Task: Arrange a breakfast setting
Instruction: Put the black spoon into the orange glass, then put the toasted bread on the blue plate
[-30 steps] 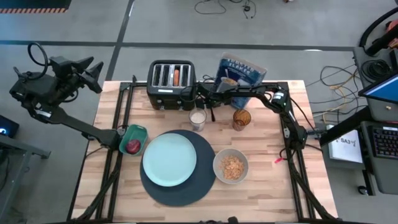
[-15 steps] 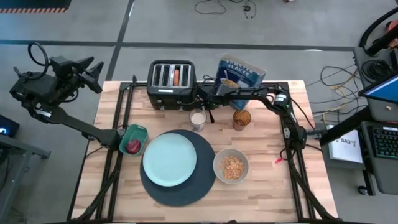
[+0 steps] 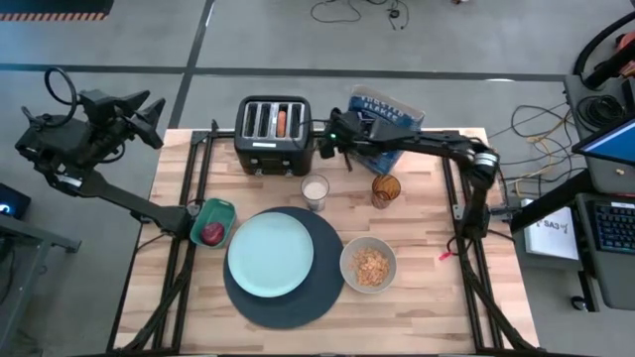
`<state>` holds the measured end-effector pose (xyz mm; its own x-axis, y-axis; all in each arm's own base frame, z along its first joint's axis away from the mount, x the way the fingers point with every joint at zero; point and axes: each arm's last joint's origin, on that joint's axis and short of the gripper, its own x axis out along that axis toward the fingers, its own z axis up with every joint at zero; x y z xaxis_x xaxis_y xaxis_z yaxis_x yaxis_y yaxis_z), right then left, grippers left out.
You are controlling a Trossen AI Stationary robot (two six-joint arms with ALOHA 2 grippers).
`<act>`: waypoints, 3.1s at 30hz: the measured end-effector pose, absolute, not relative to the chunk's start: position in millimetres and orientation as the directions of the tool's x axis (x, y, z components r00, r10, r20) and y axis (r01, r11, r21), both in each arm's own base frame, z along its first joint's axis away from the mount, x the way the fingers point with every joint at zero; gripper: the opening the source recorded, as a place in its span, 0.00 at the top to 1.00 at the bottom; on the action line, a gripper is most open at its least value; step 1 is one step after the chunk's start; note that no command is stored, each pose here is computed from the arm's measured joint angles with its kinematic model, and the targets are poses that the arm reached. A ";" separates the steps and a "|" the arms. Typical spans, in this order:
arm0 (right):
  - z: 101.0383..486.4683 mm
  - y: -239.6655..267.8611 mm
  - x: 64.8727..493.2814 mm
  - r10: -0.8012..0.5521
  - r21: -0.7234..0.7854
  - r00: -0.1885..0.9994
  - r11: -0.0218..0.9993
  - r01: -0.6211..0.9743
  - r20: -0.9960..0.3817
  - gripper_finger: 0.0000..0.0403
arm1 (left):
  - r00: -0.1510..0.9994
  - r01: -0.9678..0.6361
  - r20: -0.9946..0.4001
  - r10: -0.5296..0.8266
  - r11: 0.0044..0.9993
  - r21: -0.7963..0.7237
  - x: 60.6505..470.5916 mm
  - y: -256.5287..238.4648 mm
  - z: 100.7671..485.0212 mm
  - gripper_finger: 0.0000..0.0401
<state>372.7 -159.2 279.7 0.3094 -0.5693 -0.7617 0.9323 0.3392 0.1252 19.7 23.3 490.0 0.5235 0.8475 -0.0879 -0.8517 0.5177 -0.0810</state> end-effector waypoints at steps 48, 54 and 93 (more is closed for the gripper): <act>176.0 -24.3 218.6 -0.792 0.083 0.487 0.494 0.865 -0.367 0.87 | 0.459 -0.885 -0.070 0.886 0.448 -0.131 67.0 10.7 495.6 0.50; 177.6 -23.7 218.4 -0.774 0.097 0.510 0.514 0.852 -0.375 0.80 | 0.459 -0.885 -0.071 0.886 0.448 -0.127 71.4 9.5 495.6 0.50; 410.3 -56.6 218.9 -0.666 0.143 0.622 0.627 0.766 -0.412 0.82 | 0.357 -0.877 -0.859 0.368 0.447 -0.173 261.7 182.3 353.6 0.65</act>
